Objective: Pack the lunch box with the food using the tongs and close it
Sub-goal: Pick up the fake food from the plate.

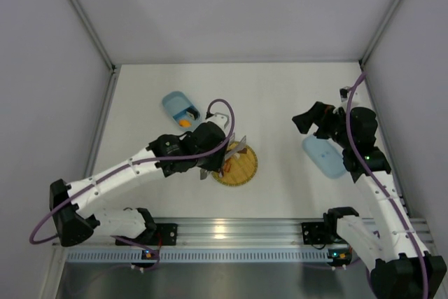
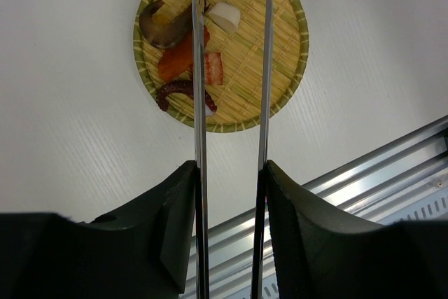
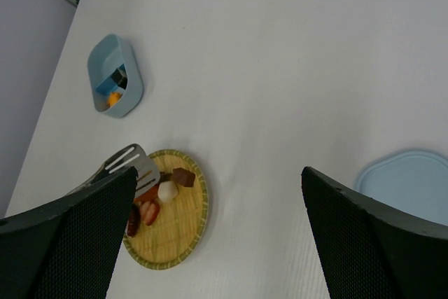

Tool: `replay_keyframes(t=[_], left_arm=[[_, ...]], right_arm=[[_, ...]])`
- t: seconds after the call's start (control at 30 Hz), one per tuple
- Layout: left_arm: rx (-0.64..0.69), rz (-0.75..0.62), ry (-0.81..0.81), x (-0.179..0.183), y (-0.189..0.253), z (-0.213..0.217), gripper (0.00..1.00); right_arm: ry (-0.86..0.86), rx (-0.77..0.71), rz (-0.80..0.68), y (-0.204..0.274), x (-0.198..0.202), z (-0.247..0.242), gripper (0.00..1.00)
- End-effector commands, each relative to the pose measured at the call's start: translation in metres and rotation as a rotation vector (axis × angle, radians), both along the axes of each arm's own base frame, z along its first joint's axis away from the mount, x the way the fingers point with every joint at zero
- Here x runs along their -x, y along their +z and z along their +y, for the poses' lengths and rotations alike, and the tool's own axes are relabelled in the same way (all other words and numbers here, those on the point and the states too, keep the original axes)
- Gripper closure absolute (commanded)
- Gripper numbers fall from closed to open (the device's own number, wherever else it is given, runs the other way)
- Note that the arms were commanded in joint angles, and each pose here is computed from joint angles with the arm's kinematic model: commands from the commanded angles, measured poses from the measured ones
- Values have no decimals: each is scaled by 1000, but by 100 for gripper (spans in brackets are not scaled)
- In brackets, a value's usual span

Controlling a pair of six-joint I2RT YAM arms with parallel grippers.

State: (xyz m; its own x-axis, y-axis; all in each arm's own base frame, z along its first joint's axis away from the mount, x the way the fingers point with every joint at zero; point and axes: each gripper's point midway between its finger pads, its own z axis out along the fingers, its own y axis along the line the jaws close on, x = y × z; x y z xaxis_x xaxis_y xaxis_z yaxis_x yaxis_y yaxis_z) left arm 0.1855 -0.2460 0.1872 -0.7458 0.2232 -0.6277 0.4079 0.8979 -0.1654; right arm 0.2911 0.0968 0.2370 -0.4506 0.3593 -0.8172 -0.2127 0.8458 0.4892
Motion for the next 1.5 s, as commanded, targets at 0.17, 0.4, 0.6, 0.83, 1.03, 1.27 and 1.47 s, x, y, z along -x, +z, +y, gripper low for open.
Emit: replay_keyframes(t=[0.17, 0.4, 0.6, 0.83, 1.03, 1.27, 1.47], left_arm=[[-21, 16, 17, 12, -9, -5, 53], [-27, 28, 21, 18, -13, -3, 53], [-49, 37, 19, 24, -18, 2, 53], [-60, 44, 22, 24, -23, 3, 53], [-65, 49, 12, 24, -28, 0, 53], [-72, 57, -2, 23, -36, -5, 53], [-75, 53, 0, 22, -38, -6, 53]], right_arm=[[-21, 15, -54, 9, -3, -7, 0], [-21, 13, -55, 9, -3, -7, 1], [-18, 12, -55, 9, -3, -6, 1], [-21, 13, -53, 9, -2, -7, 1], [-19, 15, -51, 9, -1, -7, 0], [-19, 16, -51, 8, 0, -7, 1], [-21, 21, -53, 7, 0, -7, 1]])
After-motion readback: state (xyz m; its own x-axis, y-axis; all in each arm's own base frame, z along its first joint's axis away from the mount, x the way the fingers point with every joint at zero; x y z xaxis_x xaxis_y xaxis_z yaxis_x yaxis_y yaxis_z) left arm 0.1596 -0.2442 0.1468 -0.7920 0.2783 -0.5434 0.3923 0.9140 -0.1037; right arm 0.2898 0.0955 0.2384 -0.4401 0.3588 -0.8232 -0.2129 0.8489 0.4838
